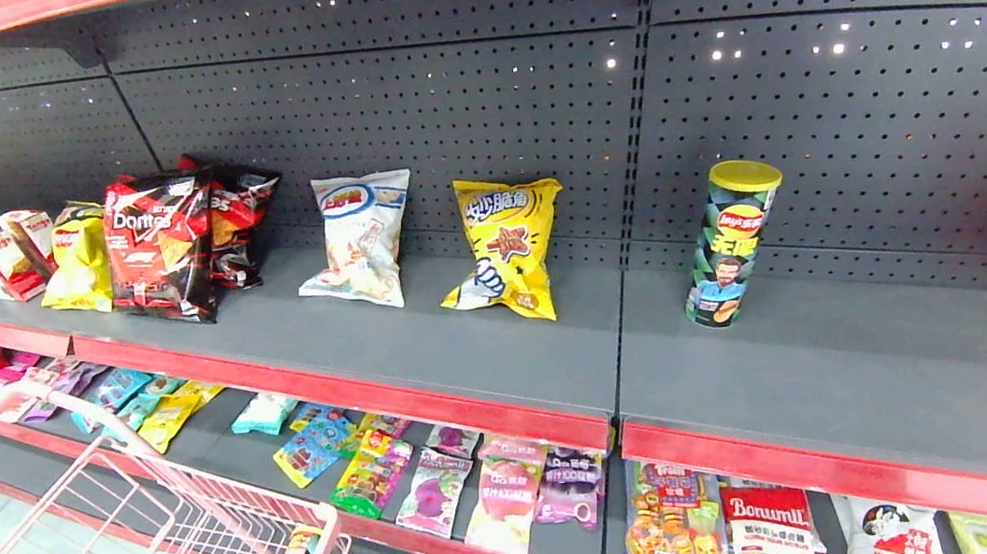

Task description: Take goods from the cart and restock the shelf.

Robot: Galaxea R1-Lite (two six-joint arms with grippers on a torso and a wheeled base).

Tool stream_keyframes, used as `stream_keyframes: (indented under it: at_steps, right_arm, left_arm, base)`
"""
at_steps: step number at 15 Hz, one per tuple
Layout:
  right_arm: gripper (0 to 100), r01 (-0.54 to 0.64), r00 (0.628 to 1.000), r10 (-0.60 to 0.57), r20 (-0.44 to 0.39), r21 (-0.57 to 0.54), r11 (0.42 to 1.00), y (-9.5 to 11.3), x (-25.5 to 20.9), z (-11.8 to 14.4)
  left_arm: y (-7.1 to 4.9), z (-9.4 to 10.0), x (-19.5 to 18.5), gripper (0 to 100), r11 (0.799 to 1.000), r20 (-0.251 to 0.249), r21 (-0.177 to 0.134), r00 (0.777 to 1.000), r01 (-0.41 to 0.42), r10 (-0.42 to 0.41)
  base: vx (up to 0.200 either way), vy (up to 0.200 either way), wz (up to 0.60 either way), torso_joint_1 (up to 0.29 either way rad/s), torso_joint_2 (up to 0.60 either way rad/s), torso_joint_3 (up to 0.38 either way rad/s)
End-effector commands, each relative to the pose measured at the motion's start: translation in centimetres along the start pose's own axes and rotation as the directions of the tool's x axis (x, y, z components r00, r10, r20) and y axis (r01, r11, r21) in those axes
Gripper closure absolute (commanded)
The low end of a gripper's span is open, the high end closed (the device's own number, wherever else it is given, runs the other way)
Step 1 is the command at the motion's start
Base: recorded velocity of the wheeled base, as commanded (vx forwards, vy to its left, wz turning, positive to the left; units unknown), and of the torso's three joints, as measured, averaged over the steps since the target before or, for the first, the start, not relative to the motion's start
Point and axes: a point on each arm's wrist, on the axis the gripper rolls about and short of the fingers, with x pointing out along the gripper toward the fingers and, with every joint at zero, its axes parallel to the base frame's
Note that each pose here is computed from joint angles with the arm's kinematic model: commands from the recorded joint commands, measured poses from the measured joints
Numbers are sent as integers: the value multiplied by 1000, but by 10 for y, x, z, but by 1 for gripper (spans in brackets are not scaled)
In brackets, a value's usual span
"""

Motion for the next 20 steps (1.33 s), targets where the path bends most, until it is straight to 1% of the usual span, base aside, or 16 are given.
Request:
stream_keyframes:
  at_steps: [1, 2, 7, 10, 11, 12, 13, 14, 15, 16, 17, 18, 19, 20]
  right_arm:
    - [0, 0, 1000, 0, -1, -1, 1000, 0, 0, 0]
    - [0, -2, 1000, 2, -1, -1, 1000, 0, 0, 0]
    - [0, -2, 1000, 2, -1, 1, 1000, 0, 0, 0]
    - [0, -2, 1000, 2, -1, 1, 1000, 0, 0, 0]
    - [0, 0, 1000, 0, 1, 2, 1000, 0, 0, 0]
    - [0, 0, 1000, 0, -1, 1, 1000, 0, 0, 0]
    - [0, -2, 1000, 2, -1, 1, 1000, 0, 0, 0]
    - [0, -5, 1000, 5, 1, 1, 1000, 0, 0, 0]
    - [0, -19, 1000, 19, -1, 1, 1000, 0, 0, 0]
    - [0, -19, 1000, 19, 1, 1, 1000, 0, 0, 0]
    - [0, -20, 1000, 20, 1, 1, 1000, 0, 0, 0]
    - [0, -20, 1000, 20, 1, 1, 1000, 0, 0, 0]
    - [0, -20, 1000, 20, 1, 1, 1000, 0, 0, 0]
    - [0, -20, 1000, 20, 1, 1, 1000, 0, 0, 0]
  left_arm:
    - [0, 0, 1, 0, 1000, -3, 6, 1000, 23, -23]
    - [-1, 0, 0, 0, 998, 5, 20, 998, 55, -55]
    - [-1, 0, 0, 0, 998, 11, 20, 999, 53, -53]
    - [-2, 0, 0, 0, 997, 12, 20, 997, 74, -74]
    - [4, 63, -1, 0, 992, 132, 11, 983, 129, -129]
    - [11, 143, 43, 0, 982, 57, -91, 985, 165, -160]
    - [15, 192, 65, 0, 972, 127, -156, 979, 176, -157]
    - [20, 234, 103, 0, 975, 110, -171, 986, 145, -127]
    - [29, 233, 112, 0, 997, 19, -75, 1000, -2, 3]
    - [37, 215, 111, 0, 979, -131, 76, 972, -187, 196]
    - [43, 205, 112, 0, 959, -252, 128, 927, -254, 279]
    - [46, 202, 116, 0, 957, -308, 131, 907, -260, 289]
    - [51, 189, 138, 0, 969, -509, 123, 825, -214, 247]
    - [53, 178, 149, 0, 975, -621, 118, 752, -187, 219]
  base:
    - [0, 0, 0, 0, 0, 0]
    - [0, 0, 0, 0, 0, 0]
    - [0, 0, 0, 0, 0, 0]
    - [0, 0, 0, 0, 0, 0]
    - [0, 0, 0, 0, 0, 0]
    - [0, 0, 0, 0, 0, 0]
    - [0, 0, 0, 0, 0, 0]
    - [0, 0, 0, 0, 0, 0]
    - [0, 0, 0, 0, 0, 0]
    - [0, 0, 0, 0, 0, 0]
    - [0, 0, 0, 0, 0, 0]
    - [0, 0, 0, 0, 0, 0]
    - [0, 0, 0, 0, 0, 0]
    - [0, 0, 0, 0, 0, 0]
